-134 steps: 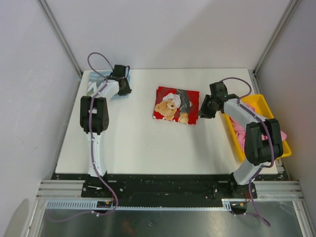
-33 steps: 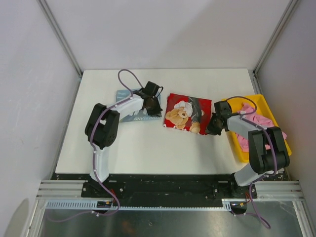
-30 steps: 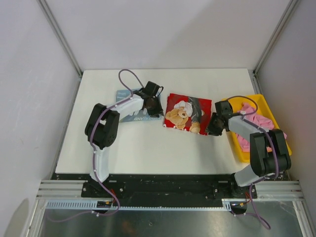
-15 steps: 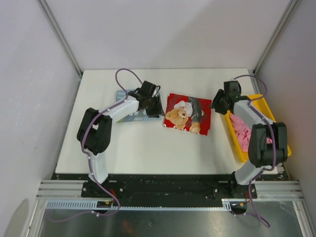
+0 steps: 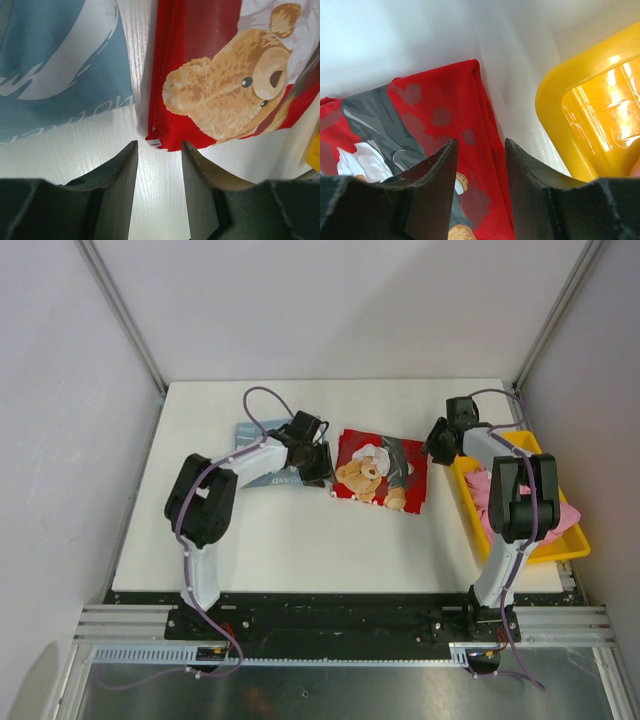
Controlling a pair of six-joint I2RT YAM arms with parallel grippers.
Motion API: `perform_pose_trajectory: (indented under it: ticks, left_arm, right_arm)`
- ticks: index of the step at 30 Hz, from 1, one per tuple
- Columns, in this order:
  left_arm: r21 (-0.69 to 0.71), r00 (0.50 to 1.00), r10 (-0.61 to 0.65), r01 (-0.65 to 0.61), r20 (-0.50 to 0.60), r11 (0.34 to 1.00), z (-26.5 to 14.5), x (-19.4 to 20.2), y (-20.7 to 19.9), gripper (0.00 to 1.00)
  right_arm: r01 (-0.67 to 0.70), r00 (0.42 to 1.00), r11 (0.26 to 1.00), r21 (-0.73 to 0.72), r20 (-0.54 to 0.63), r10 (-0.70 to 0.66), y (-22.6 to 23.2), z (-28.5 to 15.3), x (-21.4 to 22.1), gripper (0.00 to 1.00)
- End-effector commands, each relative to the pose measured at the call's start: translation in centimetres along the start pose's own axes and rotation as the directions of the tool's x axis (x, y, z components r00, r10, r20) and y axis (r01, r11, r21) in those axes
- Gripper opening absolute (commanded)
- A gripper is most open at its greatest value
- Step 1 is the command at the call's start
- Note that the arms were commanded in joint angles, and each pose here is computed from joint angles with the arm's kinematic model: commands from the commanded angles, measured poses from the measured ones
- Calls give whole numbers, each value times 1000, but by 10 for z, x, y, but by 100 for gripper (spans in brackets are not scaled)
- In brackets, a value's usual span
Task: Fold and stack the t-shirts
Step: Put the neatly folded tshirt into the corner of the board with both arms
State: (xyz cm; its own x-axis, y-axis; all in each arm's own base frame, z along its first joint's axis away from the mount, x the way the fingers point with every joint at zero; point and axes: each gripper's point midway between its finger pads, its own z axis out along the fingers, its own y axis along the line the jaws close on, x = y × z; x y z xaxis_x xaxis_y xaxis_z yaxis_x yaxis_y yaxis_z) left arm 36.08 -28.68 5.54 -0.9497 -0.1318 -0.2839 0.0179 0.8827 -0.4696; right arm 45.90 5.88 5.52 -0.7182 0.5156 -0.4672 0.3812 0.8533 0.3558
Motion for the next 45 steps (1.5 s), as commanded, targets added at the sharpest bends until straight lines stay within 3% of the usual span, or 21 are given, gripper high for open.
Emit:
perform_pose_trajectory:
  ticks: [1, 9, 16, 19, 23, 25, 35, 45]
  left_arm:
    - [26, 1000, 11, -11, 9, 1000, 6, -1, -12, 45]
    - [-5, 1000, 3, -3, -10, 1000, 24, 11, -10, 44]
    - [-99, 999, -16, 21, 47, 995, 19, 16, 9, 38]
    - [-134, 997, -31, 40, 67, 990, 17, 18, 17, 27]
    - [-149, 996, -33, 45, 78, 988, 13, 20, 22, 5]
    - [-147, 996, -27, 38, 79, 988, 8, 23, 23, 1]
    - [-155, 1000, -19, 20, 7, 988, -12, 66, 51, 0]
    - [-157, 1000, -29, 29, -2, 987, -19, 67, 67, 0]
  right_arm:
    - [11, 998, 1000, -18, 55, -10, 9, 1, -22, 47]
    - [9, 999, 1000, -16, 43, -9, 8, 3, -20, 47]
    - [10, 999, 1000, -22, 41, -9, 9, 4, -19, 47]
    - [8, 999, 1000, -25, 38, -7, 9, 5, -19, 47]
    - [6, 999, 1000, -28, 34, -5, 10, 7, -19, 47]
    - [7, 1000, 999, -32, 28, -6, 10, 8, -17, 47]
    - [74, 997, 992, -98, -12, -75, 27, 5, 8, 50]
    - [109, 994, 967, -232, 22, -107, 42, -16, 31, 57]
